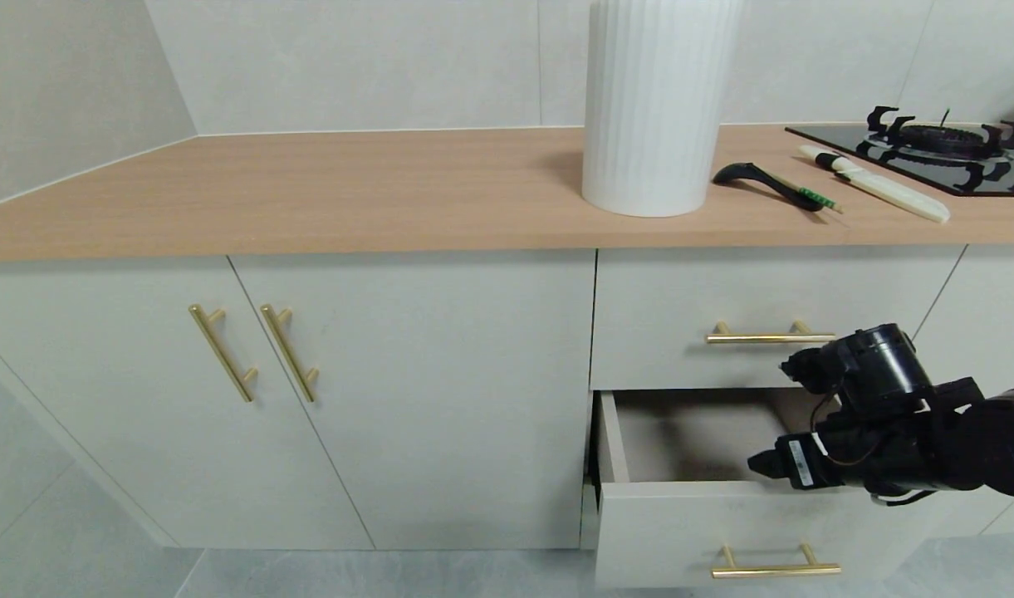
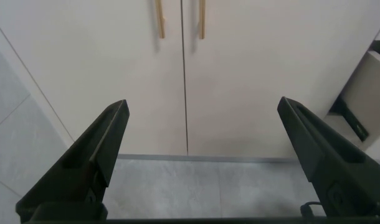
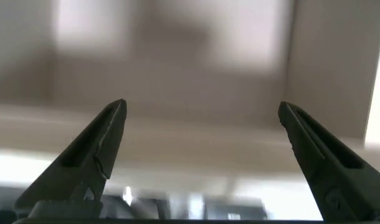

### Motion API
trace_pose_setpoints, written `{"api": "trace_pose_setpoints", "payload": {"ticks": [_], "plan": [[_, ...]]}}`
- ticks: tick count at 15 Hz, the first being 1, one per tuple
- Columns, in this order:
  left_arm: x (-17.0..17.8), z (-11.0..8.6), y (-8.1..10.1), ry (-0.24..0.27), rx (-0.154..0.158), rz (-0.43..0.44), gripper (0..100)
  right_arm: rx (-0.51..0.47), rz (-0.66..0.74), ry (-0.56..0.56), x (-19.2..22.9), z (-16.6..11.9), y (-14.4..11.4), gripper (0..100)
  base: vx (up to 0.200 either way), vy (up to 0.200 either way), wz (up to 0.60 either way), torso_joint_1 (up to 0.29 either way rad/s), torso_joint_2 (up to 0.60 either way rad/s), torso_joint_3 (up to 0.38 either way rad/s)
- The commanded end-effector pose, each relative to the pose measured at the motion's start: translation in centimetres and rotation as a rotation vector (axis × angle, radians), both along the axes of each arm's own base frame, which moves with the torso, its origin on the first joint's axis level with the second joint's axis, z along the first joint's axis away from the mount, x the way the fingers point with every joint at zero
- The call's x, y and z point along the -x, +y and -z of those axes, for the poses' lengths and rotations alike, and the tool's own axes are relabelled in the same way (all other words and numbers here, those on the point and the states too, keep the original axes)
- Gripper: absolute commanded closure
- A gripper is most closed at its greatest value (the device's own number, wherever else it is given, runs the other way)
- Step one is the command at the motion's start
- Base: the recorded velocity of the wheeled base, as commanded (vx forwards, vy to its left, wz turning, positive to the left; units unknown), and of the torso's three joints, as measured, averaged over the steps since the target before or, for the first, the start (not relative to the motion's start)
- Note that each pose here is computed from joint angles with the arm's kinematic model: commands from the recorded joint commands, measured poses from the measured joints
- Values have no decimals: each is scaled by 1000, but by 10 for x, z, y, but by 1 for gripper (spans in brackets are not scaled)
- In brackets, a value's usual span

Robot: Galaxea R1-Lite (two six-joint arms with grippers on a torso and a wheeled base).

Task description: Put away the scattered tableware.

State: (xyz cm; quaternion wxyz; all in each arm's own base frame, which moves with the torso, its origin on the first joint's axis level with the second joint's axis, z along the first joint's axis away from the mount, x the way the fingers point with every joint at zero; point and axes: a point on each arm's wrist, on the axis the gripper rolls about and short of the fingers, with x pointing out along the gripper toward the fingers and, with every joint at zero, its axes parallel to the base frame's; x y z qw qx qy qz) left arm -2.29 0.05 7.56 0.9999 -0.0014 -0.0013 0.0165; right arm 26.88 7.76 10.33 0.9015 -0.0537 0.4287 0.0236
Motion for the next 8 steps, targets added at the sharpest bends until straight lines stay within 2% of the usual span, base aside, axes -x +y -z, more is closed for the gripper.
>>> {"api": "trace_pose_setpoints", "payload": {"ticks": [1, 4, 8], "plan": [[0, 0, 0, 1, 0, -1, 0, 0, -1, 6, 5, -17, -1, 0, 0, 0, 0, 0, 0, 0], [0, 0, 0, 1, 0, -1, 0, 20, -42, 151, 18, -21, 3, 0, 0, 0, 0, 0, 0, 0], [0, 0, 0, 1, 0, -1, 0, 29, -86, 236, 29, -22, 7, 0, 0, 0, 0, 0, 0, 0]]}}
